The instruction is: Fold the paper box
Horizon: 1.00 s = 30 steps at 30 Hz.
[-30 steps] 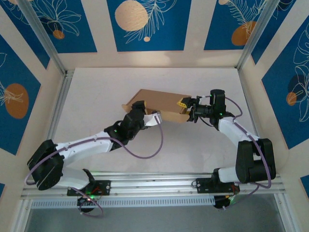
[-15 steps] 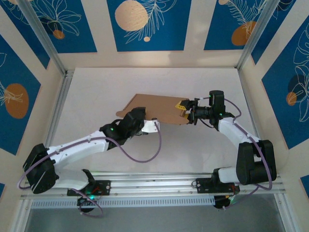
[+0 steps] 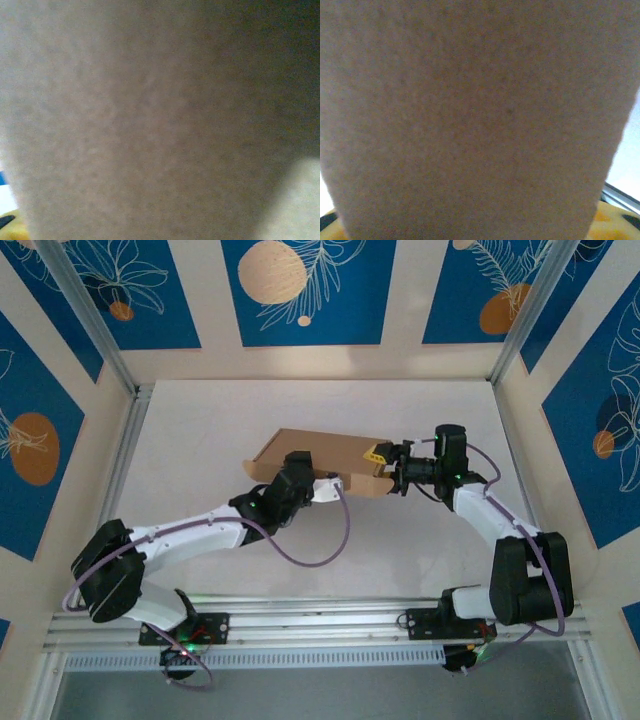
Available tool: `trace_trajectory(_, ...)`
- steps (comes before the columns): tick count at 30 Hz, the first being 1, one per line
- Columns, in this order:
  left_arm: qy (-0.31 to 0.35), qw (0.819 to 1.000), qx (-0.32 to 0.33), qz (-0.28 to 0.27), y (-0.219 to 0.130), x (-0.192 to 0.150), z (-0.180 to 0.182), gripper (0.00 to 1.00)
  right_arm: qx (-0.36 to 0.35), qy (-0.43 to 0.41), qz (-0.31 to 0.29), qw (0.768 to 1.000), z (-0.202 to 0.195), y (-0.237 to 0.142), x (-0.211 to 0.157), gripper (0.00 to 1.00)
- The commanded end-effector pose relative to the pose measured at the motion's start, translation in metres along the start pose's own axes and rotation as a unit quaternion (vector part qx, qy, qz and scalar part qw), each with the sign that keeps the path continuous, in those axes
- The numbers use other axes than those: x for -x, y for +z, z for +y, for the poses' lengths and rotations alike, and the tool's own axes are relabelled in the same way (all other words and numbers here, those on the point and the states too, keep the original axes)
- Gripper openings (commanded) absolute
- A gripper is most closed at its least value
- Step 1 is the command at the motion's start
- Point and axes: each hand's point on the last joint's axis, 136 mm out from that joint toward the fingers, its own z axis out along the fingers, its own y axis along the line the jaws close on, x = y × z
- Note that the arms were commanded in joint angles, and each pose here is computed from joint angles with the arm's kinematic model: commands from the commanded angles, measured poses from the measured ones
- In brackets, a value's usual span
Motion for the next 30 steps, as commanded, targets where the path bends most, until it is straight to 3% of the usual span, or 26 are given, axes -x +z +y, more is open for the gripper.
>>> trace_trajectory(1, -0.007, 1.0, -0.008, -0.003, -0.019, 0.004, 0.018, 0.6, 0.009, -0.034, 0.043, 0.998, 0.021, -0.007, -0.025, 0.59)
trace_trajectory(7, -0.008, 0.993, -0.116, 0.019, -0.046, -0.004, 0.004, 0.58, -0.018, -0.09, 0.007, 0.996, 0.033, -0.021, -0.029, 0.85)
trace_trajectory(9, -0.014, 0.986, -0.165, 0.027, -0.057, -0.005, -0.001, 0.58, -0.035, -0.109, -0.018, 0.993, 0.034, -0.031, -0.027, 0.88)
trace_trajectory(15, -0.03, 0.956, -0.283, 0.067, -0.064, -0.008, -0.031, 0.54, -0.099, -0.139, -0.112, 0.979, 0.022, -0.067, -0.013, 0.89)
trace_trajectory(20, -0.076, 0.917, -0.386, 0.069, -0.053, -0.007, -0.074, 0.49, -0.148, -0.198, -0.163, 0.955, 0.015, -0.082, -0.012, 0.81)
trace_trajectory(24, -0.102, 0.886, -0.448, 0.065, -0.049, -0.002, -0.093, 0.46, -0.229, -0.327, -0.213, 0.892, 0.02, -0.093, -0.018, 0.73)
trace_trajectory(27, -0.11, 0.875, -0.466, 0.062, -0.041, 0.001, -0.098, 0.45, -0.278, -0.453, -0.224, 0.817, 0.028, -0.096, -0.03, 0.7)
trace_trajectory(30, -0.118, 0.867, -0.482, 0.055, -0.035, 0.005, -0.099, 0.44, -0.295, -0.6, -0.196, 0.717, 0.037, -0.089, -0.052, 0.64)
